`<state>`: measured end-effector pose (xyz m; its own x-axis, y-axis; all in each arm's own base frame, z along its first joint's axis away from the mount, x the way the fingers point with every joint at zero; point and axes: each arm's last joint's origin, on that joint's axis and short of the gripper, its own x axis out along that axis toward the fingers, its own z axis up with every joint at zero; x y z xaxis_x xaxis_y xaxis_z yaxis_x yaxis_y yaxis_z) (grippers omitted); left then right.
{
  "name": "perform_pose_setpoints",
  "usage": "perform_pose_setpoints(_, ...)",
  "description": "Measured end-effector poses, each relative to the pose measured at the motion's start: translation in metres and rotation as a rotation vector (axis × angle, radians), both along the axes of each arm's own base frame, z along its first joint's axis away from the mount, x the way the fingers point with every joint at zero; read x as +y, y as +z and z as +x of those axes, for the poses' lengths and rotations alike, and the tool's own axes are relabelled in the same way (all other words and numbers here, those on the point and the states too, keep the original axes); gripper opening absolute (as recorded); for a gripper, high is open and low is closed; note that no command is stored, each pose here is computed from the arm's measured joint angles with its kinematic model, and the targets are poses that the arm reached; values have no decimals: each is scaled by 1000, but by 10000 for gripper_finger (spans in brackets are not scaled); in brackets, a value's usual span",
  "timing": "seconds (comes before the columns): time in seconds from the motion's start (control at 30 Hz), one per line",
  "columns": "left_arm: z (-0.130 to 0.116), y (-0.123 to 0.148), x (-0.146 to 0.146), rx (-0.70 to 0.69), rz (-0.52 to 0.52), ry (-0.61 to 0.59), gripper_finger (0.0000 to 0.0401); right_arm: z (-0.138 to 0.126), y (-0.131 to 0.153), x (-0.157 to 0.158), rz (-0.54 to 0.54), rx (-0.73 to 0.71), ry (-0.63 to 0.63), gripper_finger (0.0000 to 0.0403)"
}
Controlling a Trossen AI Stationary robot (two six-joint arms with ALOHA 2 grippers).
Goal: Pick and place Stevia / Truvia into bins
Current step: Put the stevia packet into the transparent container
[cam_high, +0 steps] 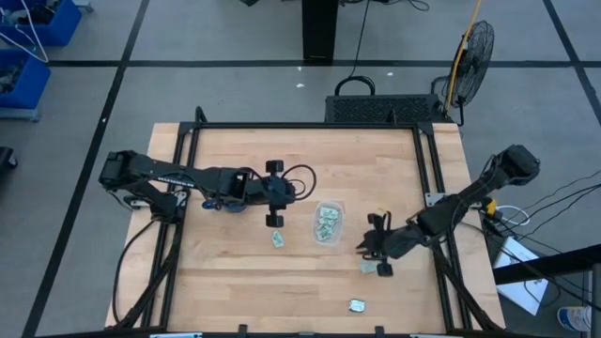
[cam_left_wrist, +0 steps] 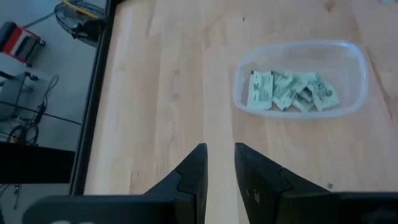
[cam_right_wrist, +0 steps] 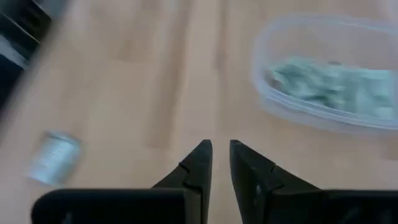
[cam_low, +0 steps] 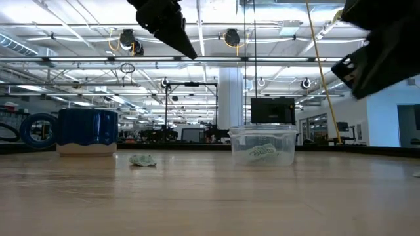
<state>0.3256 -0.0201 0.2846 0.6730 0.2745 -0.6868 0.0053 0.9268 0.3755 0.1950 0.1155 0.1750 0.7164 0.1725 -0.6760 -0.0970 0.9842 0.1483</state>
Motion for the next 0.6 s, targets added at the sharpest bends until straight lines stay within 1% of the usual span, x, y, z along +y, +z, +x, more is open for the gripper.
perform_pose_setpoints(0.1, -1, -1, 0, 14, -11, 13, 88, -3, 8, 16, 154, -39, 67, 74)
perform_pose_setpoints(0.17, -2, -2, 0, 17, -25, 29, 88, -6, 9, 25, 205, -40, 81, 91)
perform_pose_setpoints(0.2, -2, -2, 0, 14, -32, 35, 88, -7, 7, 28, 203, -32, 81, 100)
perform_pose_setpoints(0.37, -4, -9, 0, 33, -34, 37, 88, -14, -12, 37, 97, 55, 121, 144)
perform_pose_setpoints(0.47, -5, -14, 0, 44, -43, 48, 88, -14, -30, 41, 23, 124, 116, 161)
perform_pose_setpoints(0.6, -7, -20, 0, 62, -48, 56, 88, -14, -46, 44, -63, 165, 149, 176)
